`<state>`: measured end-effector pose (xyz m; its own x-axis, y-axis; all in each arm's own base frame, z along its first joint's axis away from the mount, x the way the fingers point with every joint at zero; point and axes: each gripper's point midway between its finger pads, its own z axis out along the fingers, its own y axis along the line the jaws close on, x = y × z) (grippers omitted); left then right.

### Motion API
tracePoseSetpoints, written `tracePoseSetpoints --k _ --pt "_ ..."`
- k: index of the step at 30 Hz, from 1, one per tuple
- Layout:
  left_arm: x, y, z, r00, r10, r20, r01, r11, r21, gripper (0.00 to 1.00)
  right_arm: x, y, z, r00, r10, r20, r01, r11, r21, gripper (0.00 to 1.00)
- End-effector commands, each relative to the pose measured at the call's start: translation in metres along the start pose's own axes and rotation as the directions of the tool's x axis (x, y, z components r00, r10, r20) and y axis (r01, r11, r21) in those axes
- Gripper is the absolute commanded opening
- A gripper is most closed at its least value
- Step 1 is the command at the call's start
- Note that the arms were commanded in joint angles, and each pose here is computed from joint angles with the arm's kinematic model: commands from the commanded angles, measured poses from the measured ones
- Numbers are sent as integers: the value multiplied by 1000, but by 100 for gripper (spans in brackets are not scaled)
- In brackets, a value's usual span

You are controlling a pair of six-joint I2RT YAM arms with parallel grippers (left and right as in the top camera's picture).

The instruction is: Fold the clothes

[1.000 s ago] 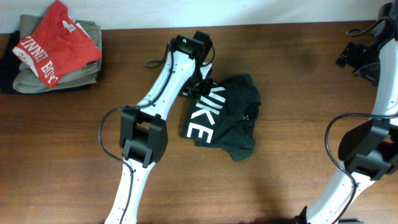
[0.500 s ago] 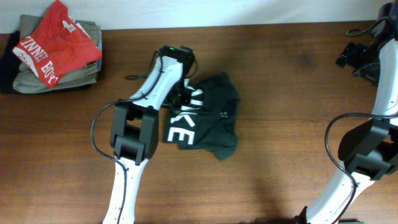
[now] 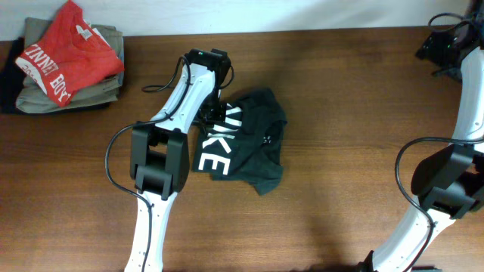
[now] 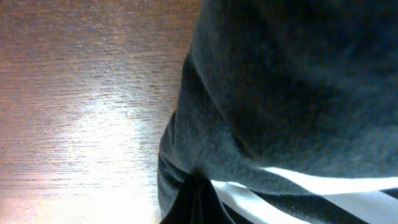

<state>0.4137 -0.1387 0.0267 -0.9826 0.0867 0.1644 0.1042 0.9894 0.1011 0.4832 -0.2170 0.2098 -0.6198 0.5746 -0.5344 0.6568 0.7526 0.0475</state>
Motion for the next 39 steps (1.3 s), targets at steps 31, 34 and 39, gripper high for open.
tracePoseSetpoints --k 31,34,39 --pt "-9 1 -23 997 -20 81 19 1000 12 1 336 316 -3 639 -713 -288 118 461 -880 4" --pt "-10 1 -23 996 -20 84 19 1000 12 1 357 316 7 606 -730 -318 119 477 -871 4" --pt "-2 14 -22 998 -21 56 24 998 -52 1 353 304 60 656 -661 -365 211 625 -752 4"
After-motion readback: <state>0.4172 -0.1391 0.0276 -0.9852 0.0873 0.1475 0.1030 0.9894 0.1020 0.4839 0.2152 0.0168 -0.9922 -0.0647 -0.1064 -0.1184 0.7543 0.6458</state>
